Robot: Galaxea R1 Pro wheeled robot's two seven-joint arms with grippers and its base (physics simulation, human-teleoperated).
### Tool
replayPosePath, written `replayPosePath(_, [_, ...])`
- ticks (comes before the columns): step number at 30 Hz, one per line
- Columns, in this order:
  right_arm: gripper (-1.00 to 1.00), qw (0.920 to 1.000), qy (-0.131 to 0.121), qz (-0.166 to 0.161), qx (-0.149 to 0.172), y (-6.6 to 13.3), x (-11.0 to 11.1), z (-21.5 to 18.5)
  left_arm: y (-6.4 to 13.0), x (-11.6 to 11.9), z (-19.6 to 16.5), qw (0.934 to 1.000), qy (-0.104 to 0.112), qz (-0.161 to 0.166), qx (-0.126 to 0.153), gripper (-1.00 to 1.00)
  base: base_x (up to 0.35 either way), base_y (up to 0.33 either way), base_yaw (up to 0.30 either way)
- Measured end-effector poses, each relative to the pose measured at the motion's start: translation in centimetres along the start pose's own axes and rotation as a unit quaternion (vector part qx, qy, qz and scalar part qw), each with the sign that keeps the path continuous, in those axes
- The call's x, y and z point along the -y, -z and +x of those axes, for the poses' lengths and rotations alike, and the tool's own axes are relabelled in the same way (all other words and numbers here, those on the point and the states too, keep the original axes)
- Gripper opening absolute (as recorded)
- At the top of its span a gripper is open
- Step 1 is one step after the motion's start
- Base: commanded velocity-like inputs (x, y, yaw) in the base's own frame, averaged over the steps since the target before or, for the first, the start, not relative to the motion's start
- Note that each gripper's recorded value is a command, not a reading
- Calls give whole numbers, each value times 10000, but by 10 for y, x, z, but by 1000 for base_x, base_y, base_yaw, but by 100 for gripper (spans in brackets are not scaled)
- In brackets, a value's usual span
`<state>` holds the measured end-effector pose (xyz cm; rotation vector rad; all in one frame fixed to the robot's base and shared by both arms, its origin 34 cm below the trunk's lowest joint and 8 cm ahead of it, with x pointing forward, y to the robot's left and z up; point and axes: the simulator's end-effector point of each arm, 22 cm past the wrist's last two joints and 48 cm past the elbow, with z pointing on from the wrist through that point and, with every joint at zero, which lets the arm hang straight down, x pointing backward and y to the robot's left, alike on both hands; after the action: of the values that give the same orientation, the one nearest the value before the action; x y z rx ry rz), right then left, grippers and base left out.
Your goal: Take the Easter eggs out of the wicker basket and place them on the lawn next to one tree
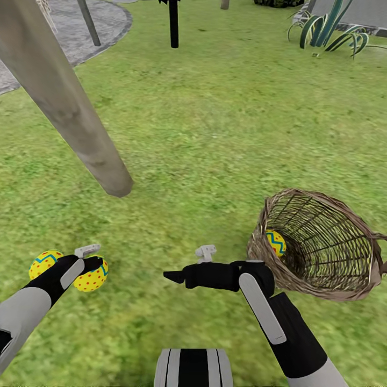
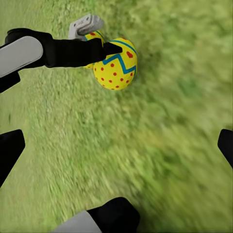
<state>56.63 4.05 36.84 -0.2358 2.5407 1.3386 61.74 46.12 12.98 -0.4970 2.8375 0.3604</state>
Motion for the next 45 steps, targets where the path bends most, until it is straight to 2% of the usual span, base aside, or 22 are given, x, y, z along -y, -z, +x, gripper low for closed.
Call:
replayPosePath(9, [100, 9999, -100, -3, -69, -6, 9, 7, -11, 0, 4, 10000, 9, -26, 61, -100, 0, 0, 0])
replayPosePath(12, [100, 9998, -148, -7, -101, -9, 13, 10, -15, 2, 4, 9999, -80, -32, 85, -100, 0, 0, 0])
replayPosePath(23, [100, 9997, -199, -18, -132, -13, 16, 13, -17, 5, 0, 9998, -146, -65, 135, -100, 0, 0, 0])
replayPosePath(24, [100, 9997, -198, -16, -133, -13, 16, 13, -17, 5, 0, 9998, -145, -66, 135, 100, 0, 0, 0])
replayPosePath(38, [100, 9997, -201, -10, -136, -12, 17, 14, -19, 6, 4, 9999, -86, 13, 89, 100, 0, 0, 0])
replayPosePath(40, [100, 9998, -170, -10, -113, -10, 14, 11, -17, 2, 9, 10000, 3, -5, 27, 100, 0, 0, 0])
replayPosePath(45, [100, 9998, -168, -10, -112, -10, 14, 11, -18, -1, 11, 10000, -35, -48, 9, 100, 0, 0, 0])
